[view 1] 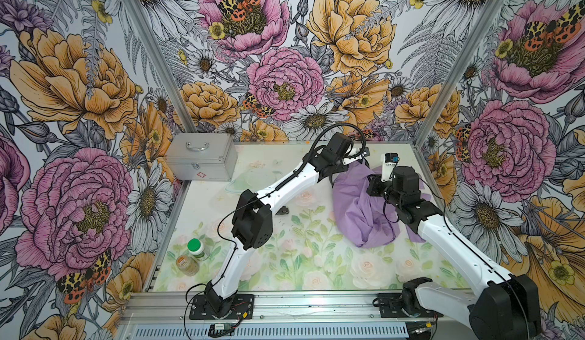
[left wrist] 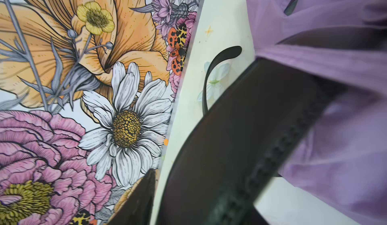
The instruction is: Remove the belt from the trousers
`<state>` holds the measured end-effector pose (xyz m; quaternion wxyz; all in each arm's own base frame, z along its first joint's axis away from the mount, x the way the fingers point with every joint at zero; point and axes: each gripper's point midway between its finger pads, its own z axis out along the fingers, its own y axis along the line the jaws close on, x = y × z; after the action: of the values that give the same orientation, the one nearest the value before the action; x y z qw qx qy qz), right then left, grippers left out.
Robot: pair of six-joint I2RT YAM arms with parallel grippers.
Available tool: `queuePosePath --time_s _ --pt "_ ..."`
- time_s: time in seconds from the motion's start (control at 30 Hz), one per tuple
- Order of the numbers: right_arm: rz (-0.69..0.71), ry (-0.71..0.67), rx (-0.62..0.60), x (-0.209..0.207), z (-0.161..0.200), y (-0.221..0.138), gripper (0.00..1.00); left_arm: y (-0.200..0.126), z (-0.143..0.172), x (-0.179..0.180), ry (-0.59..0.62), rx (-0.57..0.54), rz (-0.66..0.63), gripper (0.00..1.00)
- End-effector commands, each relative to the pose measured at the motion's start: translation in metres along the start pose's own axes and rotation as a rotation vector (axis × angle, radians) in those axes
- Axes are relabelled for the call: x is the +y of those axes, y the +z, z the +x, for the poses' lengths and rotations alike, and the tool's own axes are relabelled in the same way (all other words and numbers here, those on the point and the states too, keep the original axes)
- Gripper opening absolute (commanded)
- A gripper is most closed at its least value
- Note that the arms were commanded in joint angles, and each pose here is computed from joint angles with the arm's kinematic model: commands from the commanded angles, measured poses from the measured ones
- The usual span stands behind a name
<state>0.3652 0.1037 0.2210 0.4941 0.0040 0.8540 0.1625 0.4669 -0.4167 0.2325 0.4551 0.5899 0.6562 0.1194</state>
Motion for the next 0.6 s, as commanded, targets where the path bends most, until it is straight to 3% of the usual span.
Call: queuePosePath --time_s 0.0,0.07,0.2,0.3,0.47,0.57 --pt "-0.021 -0.013 -0.017 0.008 -0.01 -0.001 0.0 -0.006 -0.013 0.015 -0.015 -0.032 -0.035 0.2" --pt "0.002 0.006 -0.016 0.003 -0.009 0.001 0.0 -0.013 -0.014 0.021 -0.03 -0.032 -0.051 0.0" --pt "0.08 0.107 -0.005 -0.024 -0.003 0.008 0.0 -0.043 -0.007 0.046 -0.124 -0.052 -0.074 0.0" --pt "0.154 0.23 0.002 -0.058 0.003 0.01 0.0 -0.083 0.007 0.073 -0.279 -0.125 -0.05 0.0" --pt "0.278 0.35 -0.022 -0.113 0.008 0.001 0.0 -0.17 0.072 0.133 -0.663 -0.303 0.026 0.0" --pt "0.341 0.392 -0.029 -0.139 0.013 -0.005 0.0 -0.211 0.126 0.161 -0.836 -0.409 -0.038 0.0"
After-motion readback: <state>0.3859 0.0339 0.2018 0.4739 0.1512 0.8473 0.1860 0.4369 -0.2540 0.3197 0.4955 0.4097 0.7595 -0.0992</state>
